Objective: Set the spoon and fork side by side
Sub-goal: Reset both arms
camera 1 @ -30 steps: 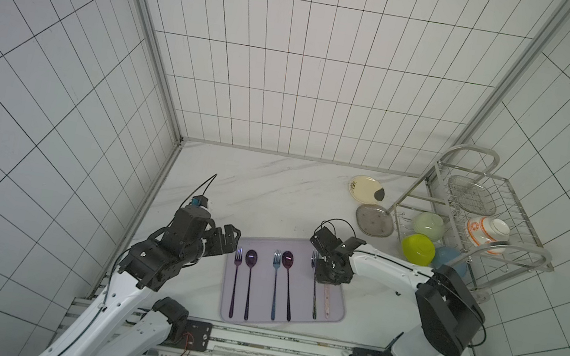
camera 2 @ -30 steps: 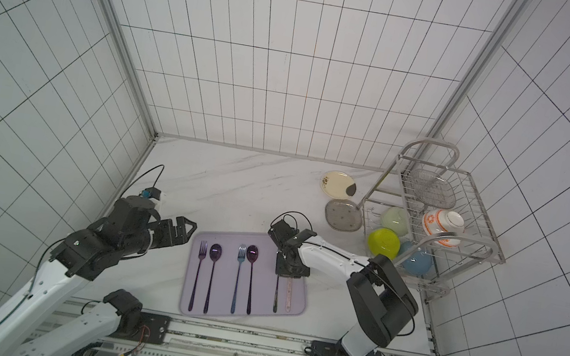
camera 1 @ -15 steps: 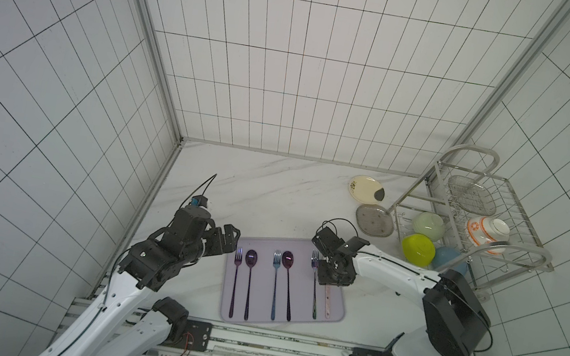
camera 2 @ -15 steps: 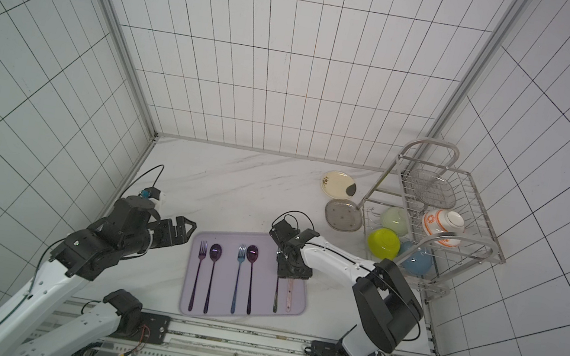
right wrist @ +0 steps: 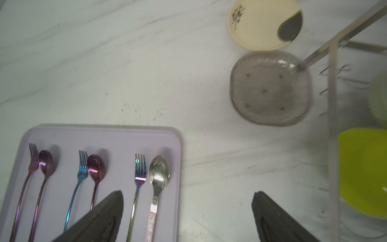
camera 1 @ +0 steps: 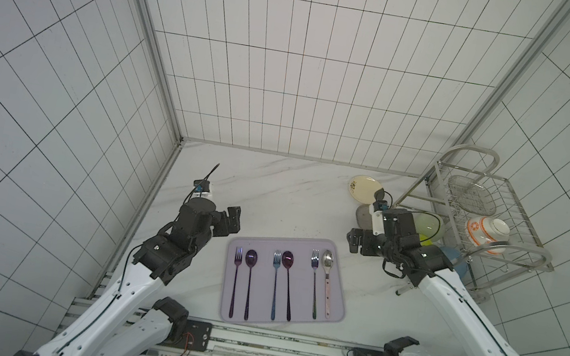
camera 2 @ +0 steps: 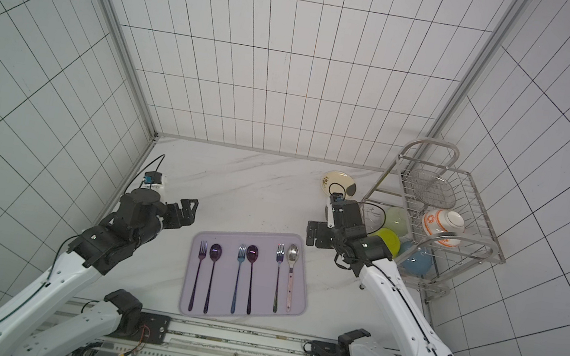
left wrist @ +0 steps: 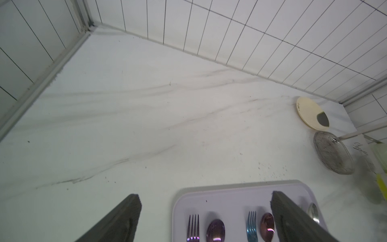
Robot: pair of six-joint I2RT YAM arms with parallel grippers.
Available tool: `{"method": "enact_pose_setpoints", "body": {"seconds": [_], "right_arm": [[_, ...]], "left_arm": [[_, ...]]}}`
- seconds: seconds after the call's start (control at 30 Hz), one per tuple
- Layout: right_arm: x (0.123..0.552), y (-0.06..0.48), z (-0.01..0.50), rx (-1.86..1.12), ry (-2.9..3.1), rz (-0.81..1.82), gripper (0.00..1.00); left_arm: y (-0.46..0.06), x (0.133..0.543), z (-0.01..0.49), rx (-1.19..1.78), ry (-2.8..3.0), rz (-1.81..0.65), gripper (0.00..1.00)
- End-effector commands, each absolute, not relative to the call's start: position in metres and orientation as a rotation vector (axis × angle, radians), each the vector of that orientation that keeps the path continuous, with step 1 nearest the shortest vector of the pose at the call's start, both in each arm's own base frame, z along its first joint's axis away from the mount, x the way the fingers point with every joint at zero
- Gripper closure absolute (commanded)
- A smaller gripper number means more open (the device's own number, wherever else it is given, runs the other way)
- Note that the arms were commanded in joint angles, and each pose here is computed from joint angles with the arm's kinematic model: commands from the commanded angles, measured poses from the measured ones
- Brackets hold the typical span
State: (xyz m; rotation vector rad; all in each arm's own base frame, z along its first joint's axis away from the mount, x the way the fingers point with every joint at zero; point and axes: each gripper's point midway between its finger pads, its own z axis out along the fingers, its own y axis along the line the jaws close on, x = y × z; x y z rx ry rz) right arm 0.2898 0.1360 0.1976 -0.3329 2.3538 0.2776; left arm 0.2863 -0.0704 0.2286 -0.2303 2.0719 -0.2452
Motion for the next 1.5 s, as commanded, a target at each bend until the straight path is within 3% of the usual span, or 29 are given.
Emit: {"method": "enact_pose_setpoints", "body": {"seconds": [0.0,0.13,0.33,0.93,1.47], "right_arm": [[0.328,0.121,0.202,-0.397,2.199,0.292,0.01],[0.373,0.078,0.192,-0.239,2.086,0.292,0.01],[0.397,0.039,0.153,-0.153,2.101,0.157,0.01],[0.403,-0.012,0.091,0.036,1.994,-0.012,0.01],[0.404,-0.014,0.091,0.050,1.972,-0.002,0.01]], "left_arm": [[-0.041,0.322,0.244,-0.206,1.892,-0.007,0.02],[0.001,0.352,0.205,-0.312,1.948,0.026,0.02],[0.053,0.367,0.156,-0.406,1.872,0.064,0.02],[0.045,0.410,0.118,-0.306,1.820,0.051,0.02],[0.036,0.412,0.113,-0.264,1.856,0.087,0.02]]}}
